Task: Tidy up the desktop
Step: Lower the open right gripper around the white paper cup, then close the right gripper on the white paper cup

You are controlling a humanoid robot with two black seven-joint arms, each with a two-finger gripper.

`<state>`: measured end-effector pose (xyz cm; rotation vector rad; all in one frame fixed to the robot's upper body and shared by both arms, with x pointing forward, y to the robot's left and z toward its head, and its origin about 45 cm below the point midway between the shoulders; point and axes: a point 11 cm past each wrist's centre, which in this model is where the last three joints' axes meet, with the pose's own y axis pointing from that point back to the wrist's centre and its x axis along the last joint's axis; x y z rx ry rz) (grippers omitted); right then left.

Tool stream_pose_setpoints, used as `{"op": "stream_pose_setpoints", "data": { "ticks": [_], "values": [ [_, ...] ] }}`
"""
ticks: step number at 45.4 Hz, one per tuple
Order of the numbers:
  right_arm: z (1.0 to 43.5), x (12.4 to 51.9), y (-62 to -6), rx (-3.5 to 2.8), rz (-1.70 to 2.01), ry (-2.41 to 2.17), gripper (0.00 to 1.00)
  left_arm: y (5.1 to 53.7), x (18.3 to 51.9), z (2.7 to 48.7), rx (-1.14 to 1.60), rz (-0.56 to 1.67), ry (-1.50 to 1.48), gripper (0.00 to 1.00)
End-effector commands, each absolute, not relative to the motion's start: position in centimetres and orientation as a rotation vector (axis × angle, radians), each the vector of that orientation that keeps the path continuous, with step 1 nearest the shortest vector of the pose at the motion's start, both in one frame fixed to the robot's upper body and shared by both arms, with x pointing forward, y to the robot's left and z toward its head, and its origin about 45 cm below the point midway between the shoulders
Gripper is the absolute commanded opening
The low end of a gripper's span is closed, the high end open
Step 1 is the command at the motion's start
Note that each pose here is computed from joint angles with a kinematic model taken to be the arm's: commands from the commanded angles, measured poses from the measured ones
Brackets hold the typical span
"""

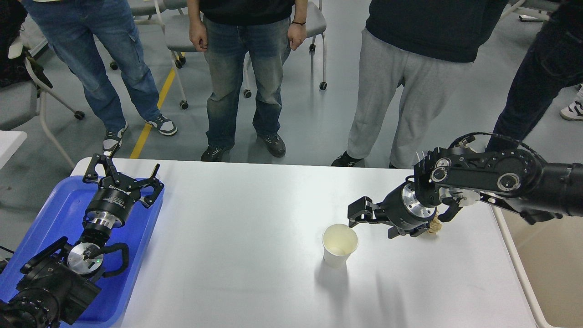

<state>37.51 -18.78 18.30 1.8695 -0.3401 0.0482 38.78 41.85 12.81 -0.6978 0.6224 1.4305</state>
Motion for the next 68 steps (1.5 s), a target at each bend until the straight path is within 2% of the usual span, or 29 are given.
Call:
{"op": "stream_pose_setpoints", "data": {
  "ticks": [1,49,52,56,58,61,64,66,68],
  "values": [
    [16.3,36.2,-17.9,1.852,0.022,-0.286,1.0,41.9,38.8,12.8,-0.698,1.431,0.622,1.0],
    [13.2,37.4,-15.9,1.856,0.032,-0.357,1.0,41.9,38.8,12.8,-0.697,1.432,0.622,1.0],
    [13.2,37.5,-16.0,1.858,0.038,-0.358,0.97,41.9,38.8,12.8,-0.698,1.431,0.622,1.0],
    [13.1,37.5,-16.1,1.856,0.058,-0.349,0.75,41.9,38.8,12.8,-0.698,1.431,0.622,1.0],
    [13.0,37.4,-16.0,1.859,0.068,-0.34,0.58,41.9,38.8,12.8,-0.698,1.431,0.622,1.0],
    [12.9,37.4,-16.1,1.855,0.085,-0.329,0.46,41.9,38.8,12.8,-0.698,1.431,0.622,1.0],
    [12.8,37.4,-16.2,1.849,0.101,-0.323,0.22,41.9,38.8,12.8,-0.698,1.431,0.622,1.0],
    [12.8,37.4,-16.3,1.841,0.113,-0.318,0.18,41.9,38.8,12.8,-0.698,1.431,0.622,1.0],
    [12.7,37.3,-16.5,1.831,0.12,-0.311,0.0,41.9,38.8,12.8,-0.699,1.431,0.622,1.0]
  ]
}}
